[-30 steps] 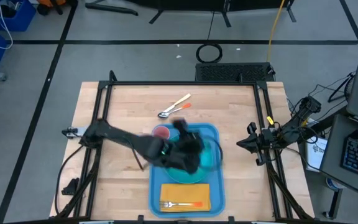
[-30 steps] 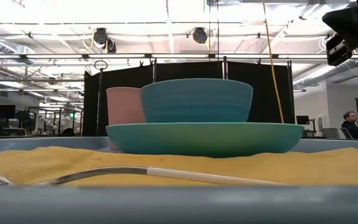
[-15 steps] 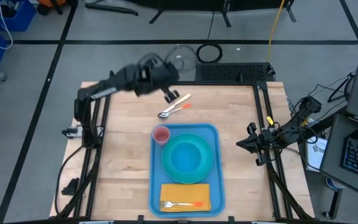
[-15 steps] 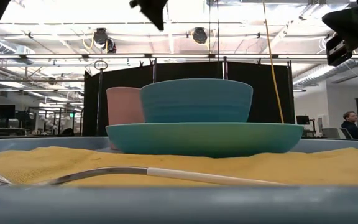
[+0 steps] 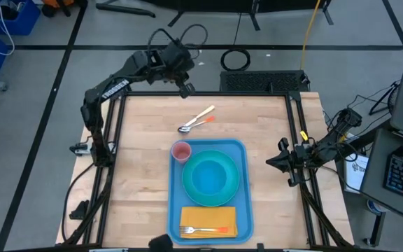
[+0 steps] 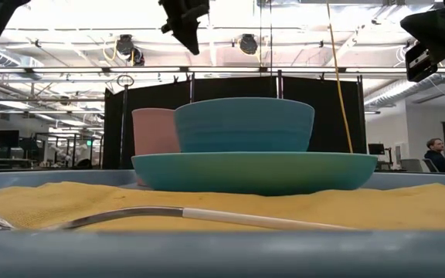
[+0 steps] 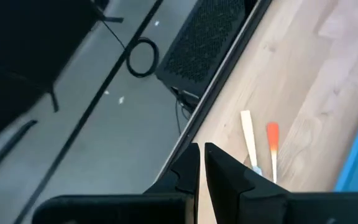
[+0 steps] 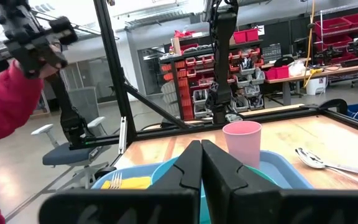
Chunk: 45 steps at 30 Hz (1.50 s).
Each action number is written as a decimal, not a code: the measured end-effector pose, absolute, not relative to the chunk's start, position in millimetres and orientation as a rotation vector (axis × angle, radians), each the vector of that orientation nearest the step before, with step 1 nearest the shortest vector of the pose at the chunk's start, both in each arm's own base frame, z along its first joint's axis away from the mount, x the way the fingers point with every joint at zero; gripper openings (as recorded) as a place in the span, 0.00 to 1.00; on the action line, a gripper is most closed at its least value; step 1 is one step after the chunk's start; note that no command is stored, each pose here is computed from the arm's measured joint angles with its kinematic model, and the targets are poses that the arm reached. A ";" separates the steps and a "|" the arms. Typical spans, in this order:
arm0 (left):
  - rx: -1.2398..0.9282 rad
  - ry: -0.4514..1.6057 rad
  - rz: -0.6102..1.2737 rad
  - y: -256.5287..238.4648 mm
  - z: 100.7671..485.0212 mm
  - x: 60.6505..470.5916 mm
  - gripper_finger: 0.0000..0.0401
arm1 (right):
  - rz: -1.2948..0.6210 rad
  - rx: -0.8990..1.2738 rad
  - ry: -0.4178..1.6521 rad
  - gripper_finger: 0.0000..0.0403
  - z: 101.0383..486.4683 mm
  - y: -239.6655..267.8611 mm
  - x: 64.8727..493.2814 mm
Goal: Set up tray
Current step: Put the orange spoon on the yellow table napkin to the top of the orange fork
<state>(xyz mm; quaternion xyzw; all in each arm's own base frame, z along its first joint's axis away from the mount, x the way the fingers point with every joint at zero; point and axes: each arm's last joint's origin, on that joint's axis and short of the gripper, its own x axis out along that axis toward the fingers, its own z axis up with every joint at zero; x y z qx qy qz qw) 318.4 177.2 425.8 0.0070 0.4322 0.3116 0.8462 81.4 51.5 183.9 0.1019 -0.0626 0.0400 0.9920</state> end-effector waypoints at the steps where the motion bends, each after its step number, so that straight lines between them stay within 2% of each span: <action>1: -0.002 0.917 0.652 182.9 422.4 318.5 0.08 | 0.080 0.204 -0.125 0.00 183.9 51.5 81.4; 7: -0.092 1.031 0.425 214.9 374.8 322.7 0.08 | 0.080 0.204 -0.125 0.00 183.8 51.5 81.4; 13: -0.086 1.064 0.418 240.1 336.0 323.2 0.08 | 0.080 0.205 -0.126 0.00 183.9 51.5 81.4; 24: -0.168 1.012 0.202 242.9 298.3 325.5 0.08 | 0.080 0.204 -0.125 0.00 183.7 51.5 81.4; 28: -0.176 1.033 0.191 235.5 288.2 329.9 0.17 | 0.081 0.205 -0.126 0.00 183.8 51.5 81.4; 37: -0.188 1.021 0.155 209.5 259.4 349.6 0.51 | 0.080 0.205 -0.126 0.00 183.9 51.5 81.4; 40: -0.190 1.043 0.164 200.7 247.2 352.8 0.56 | 0.080 0.205 -0.126 0.00 183.9 51.5 81.4; 45: -0.200 1.078 0.220 190.1 231.7 355.2 0.57 | 0.080 0.205 -0.126 0.00 183.9 51.5 81.4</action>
